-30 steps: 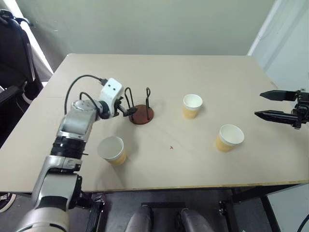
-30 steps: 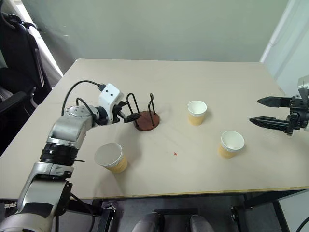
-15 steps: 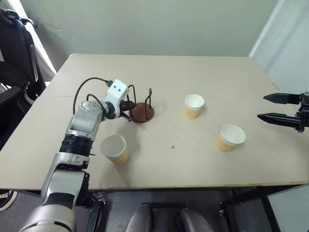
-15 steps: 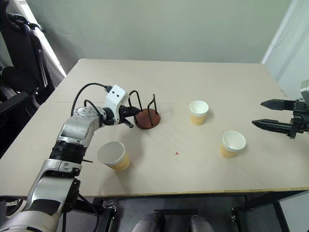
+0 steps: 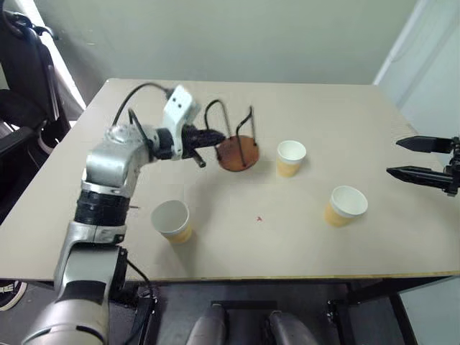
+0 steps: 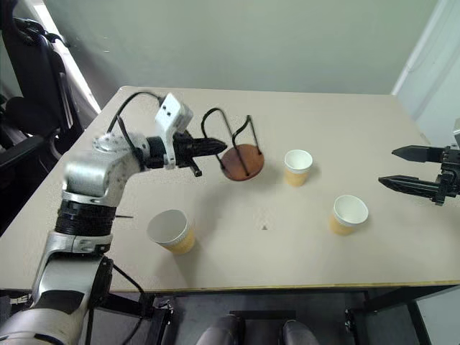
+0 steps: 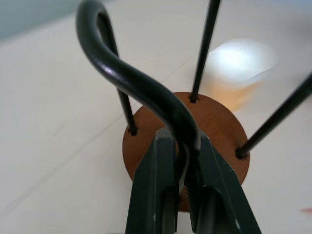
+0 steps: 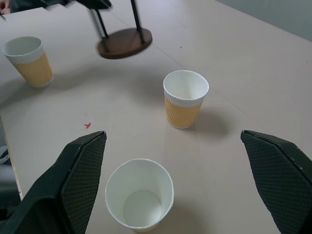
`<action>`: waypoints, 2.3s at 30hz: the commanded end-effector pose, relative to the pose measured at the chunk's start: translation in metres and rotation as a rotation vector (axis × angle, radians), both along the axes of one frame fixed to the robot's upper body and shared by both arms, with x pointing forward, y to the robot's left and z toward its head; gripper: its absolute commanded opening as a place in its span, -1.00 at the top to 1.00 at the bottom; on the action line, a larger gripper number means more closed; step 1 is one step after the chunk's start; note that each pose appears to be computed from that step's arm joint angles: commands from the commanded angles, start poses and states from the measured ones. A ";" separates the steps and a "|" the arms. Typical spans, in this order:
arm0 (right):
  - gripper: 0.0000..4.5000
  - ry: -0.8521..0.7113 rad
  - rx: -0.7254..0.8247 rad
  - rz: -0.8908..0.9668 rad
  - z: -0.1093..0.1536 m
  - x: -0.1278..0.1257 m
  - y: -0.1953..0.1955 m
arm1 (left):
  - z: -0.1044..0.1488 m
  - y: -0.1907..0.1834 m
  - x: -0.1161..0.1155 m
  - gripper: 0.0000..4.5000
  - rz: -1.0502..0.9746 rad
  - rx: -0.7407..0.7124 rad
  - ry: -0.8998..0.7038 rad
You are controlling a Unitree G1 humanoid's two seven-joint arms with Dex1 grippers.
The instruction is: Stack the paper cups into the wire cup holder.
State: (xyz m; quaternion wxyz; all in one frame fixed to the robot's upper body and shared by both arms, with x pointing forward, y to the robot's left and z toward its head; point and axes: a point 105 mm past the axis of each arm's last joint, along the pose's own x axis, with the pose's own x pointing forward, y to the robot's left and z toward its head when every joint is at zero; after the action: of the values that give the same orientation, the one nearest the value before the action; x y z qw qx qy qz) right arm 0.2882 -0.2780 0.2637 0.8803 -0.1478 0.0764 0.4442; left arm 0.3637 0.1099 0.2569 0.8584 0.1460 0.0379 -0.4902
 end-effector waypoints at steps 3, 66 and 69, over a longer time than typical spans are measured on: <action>-1.00 -0.063 -0.015 0.000 0.015 0.000 0.001 | -0.035 -0.032 -0.050 0.99 -0.287 0.247 0.043; -1.00 0.170 -0.331 0.245 -0.048 -0.026 0.056 | 0.018 0.060 -0.088 -0.96 -0.310 0.326 -0.075; -1.00 0.192 -0.362 0.265 -0.060 -0.025 0.063 | 0.012 0.066 -0.095 -0.96 -0.289 0.321 -0.044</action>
State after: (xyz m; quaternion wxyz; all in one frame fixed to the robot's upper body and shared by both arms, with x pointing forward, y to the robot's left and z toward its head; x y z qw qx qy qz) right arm 0.2635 -0.2194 0.2014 0.7679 -0.2531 0.2221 0.5450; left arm 0.2766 0.1782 0.2581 0.7481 0.2834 0.0959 -0.5923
